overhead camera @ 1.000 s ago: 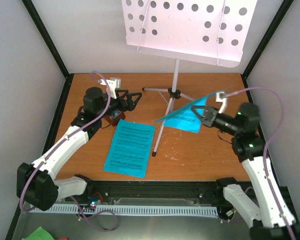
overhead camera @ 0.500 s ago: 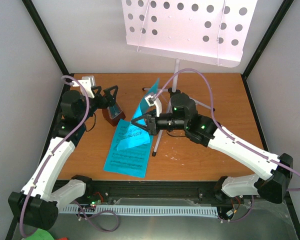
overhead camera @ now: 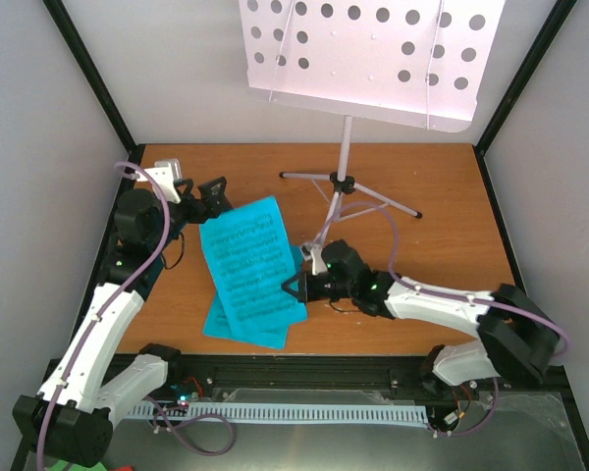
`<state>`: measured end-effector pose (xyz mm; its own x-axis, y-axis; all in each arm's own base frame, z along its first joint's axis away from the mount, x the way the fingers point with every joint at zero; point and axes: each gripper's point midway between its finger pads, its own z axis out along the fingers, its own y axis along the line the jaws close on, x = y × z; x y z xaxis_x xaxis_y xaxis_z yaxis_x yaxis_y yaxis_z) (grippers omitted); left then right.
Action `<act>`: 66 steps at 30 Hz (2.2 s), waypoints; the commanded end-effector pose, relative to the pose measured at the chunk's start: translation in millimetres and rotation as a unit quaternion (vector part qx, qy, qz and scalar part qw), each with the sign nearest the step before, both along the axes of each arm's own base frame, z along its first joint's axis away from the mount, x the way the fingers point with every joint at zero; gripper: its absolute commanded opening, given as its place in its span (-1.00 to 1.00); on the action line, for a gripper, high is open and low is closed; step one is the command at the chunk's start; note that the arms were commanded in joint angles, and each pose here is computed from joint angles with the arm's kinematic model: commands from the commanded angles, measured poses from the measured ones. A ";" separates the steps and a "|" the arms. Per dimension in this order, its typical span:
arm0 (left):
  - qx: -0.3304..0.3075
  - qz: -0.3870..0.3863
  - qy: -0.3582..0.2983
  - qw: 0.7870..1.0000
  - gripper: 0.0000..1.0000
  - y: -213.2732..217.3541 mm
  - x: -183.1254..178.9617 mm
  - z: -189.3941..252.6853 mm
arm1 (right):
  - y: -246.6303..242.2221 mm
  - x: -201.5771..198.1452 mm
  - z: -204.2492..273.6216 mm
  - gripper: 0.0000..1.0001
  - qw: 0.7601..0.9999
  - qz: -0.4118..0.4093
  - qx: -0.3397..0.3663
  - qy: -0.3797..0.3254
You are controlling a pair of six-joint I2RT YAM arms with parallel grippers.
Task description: Pack up the instrument practice props
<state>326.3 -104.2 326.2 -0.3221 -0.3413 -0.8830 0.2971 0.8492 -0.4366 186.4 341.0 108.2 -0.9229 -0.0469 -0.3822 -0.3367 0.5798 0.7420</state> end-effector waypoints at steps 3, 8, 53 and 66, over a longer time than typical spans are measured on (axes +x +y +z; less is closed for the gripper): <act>-0.020 -0.012 0.028 0.999 0.99 -1.5 -13.6 -21.7 | 8.0 7.5 -20.3 -0.94 0.995 -0.061 0.033 0.065; -0.016 -0.013 0.034 0.999 0.99 -0.7 -18.4 -23.2 | 25.4 6.6 -25.1 -0.95 0.997 -0.039 0.016 0.070; 0.197 -0.018 -0.070 0.978 0.99 9.6 7.9 -37.0 | -160.2 175.3 144.6 0.72 0.948 -0.235 0.202 -0.078; 0.206 -0.020 -0.075 0.976 0.99 9.3 8.3 -37.8 | -166.6 210.6 128.1 0.27 0.950 -0.232 0.198 -0.068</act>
<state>332.0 -99.5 278.7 -0.2304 0.0429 -0.9721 0.3791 0.9240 -0.0491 387.8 173.4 213.6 -0.7655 0.5440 -0.3437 -0.1359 0.3855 0.9126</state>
